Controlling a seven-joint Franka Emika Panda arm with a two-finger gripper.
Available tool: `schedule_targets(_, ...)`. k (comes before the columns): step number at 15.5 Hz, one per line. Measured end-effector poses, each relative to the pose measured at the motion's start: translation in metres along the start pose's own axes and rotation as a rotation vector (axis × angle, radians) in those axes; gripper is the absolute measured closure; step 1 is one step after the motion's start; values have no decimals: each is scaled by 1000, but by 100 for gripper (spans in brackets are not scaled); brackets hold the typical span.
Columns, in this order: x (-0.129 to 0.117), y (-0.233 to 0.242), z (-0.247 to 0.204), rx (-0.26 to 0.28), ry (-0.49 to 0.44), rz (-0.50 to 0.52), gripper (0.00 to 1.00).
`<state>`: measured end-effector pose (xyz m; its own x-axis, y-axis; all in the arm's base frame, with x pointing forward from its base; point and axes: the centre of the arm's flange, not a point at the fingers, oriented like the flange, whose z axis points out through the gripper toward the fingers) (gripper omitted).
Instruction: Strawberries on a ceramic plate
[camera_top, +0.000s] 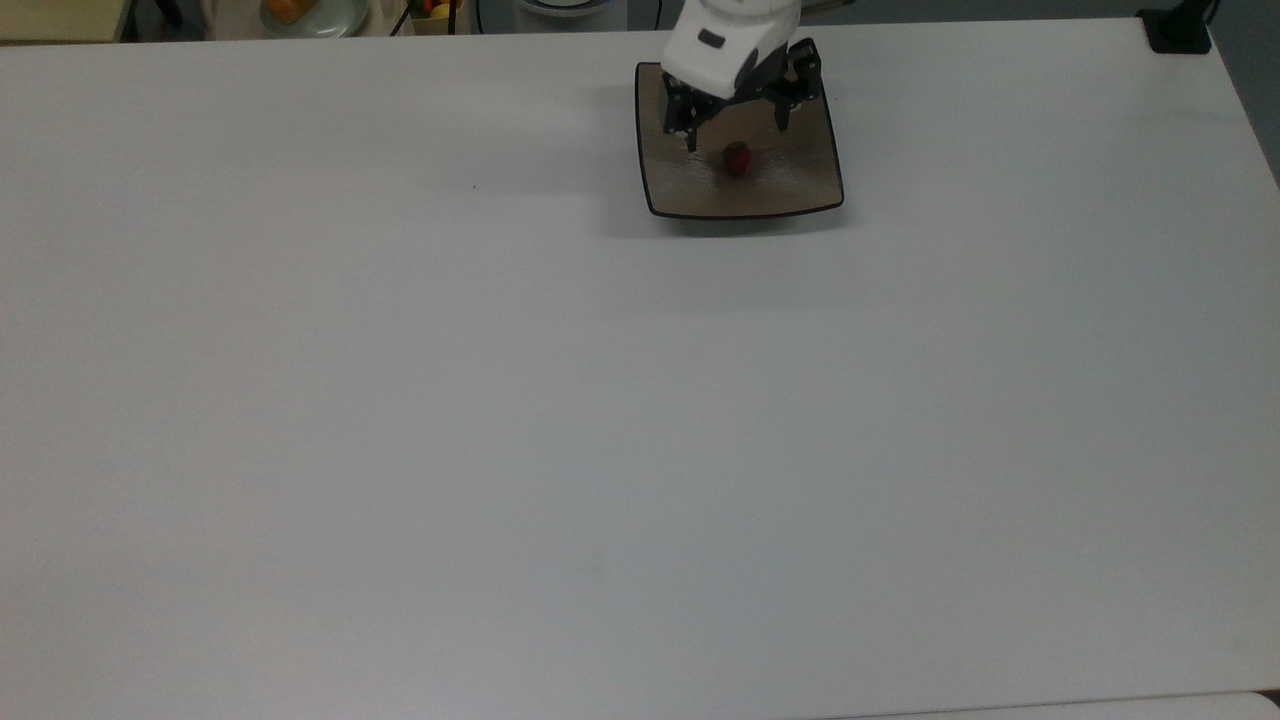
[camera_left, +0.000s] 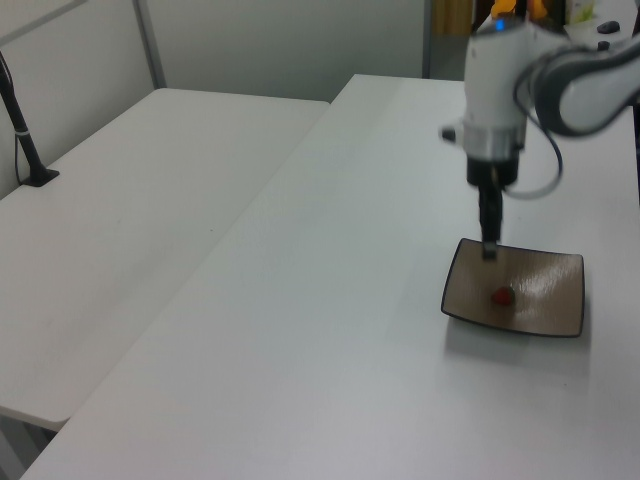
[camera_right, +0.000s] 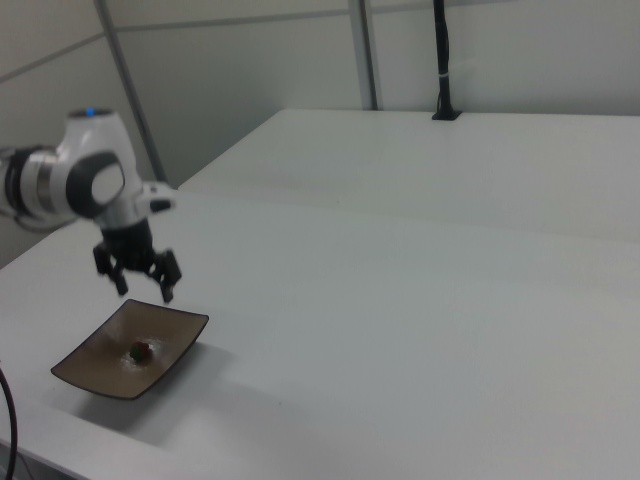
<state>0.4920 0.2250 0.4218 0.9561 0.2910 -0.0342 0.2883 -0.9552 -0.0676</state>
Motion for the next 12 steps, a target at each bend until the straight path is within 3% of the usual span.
schedule_targets(3, 18, 28, -78, 4, 73, 53, 0)
schedule_targets(7, 19, 70, -161, 9, 104, 127, 0)
schedule_targets(12, 10, 127, -202, 10, 121, 224, 0)
